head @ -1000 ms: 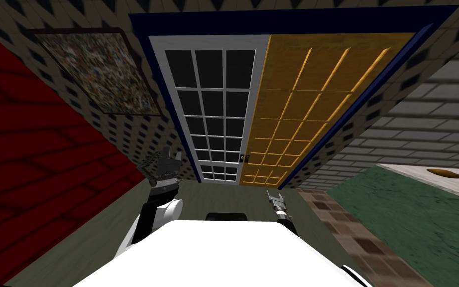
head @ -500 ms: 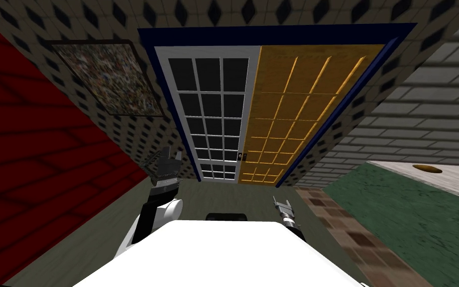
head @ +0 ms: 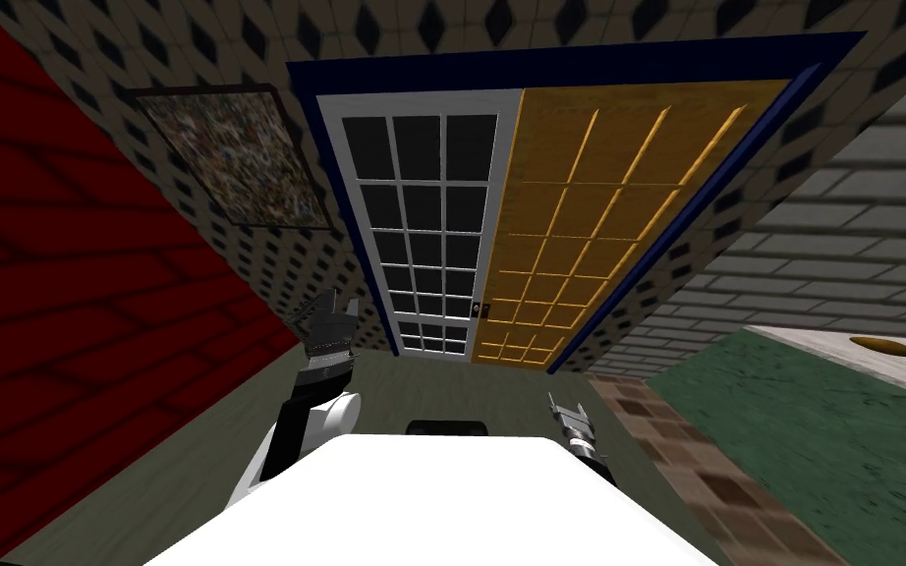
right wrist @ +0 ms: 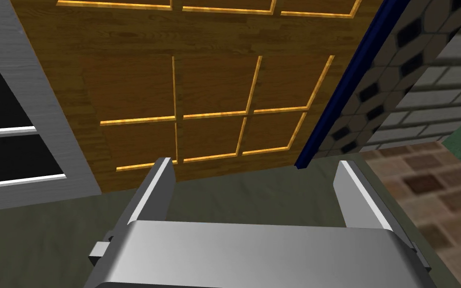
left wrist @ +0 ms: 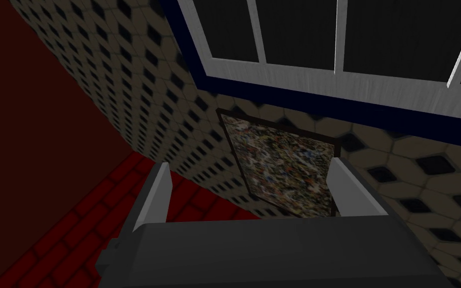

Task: Pull the door open

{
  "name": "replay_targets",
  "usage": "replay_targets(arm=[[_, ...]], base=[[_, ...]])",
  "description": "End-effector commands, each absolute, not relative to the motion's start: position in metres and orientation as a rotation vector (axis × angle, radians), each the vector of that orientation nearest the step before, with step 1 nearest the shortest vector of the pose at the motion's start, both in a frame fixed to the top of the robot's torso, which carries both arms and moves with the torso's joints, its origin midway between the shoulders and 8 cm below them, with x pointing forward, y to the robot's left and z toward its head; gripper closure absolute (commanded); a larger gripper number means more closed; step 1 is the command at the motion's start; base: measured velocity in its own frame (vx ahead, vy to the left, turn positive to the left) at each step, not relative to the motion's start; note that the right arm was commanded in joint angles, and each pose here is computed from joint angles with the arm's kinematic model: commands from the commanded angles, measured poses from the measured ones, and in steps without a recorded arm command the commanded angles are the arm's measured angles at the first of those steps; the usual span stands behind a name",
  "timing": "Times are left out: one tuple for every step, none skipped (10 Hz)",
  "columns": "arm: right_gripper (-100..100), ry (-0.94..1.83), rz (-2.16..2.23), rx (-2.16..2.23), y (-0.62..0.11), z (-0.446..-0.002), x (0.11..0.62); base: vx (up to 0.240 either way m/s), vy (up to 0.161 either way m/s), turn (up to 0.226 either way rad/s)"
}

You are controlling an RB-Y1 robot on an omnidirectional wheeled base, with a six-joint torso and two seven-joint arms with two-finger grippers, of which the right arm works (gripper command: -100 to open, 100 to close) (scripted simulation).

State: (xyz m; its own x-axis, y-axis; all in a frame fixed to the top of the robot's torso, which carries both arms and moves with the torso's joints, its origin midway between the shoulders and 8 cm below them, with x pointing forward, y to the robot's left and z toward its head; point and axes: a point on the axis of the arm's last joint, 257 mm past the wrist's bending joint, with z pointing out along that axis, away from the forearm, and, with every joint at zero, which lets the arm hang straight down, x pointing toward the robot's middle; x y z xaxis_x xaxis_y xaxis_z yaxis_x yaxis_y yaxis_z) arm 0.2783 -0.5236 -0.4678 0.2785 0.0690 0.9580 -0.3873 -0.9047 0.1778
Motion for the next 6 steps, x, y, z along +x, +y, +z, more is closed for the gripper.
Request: replay_targets(arm=[[-100,-0.299,1.647,2.167,-0.529,-0.469,0.273],[-100,-0.307,1.667,2.156,-0.527,-0.466,0.281],[-100,-0.309,1.68,2.152,-0.524,-0.464,0.287],[-100,-0.312,1.702,2.145,-0.52,-0.46,0.296],[-100,-0.314,1.718,2.141,-0.517,-0.458,0.303],[-100,-0.314,1.718,2.141,-0.517,-0.458,0.303]], base=[[0.104,-0.05,0.09],[0.137,-0.023,0.097],[0.164,-0.01,0.14],[0.167,-0.009,0.158],[0.189,-0.025,0.119],[0.13,-0.003,0.026]])
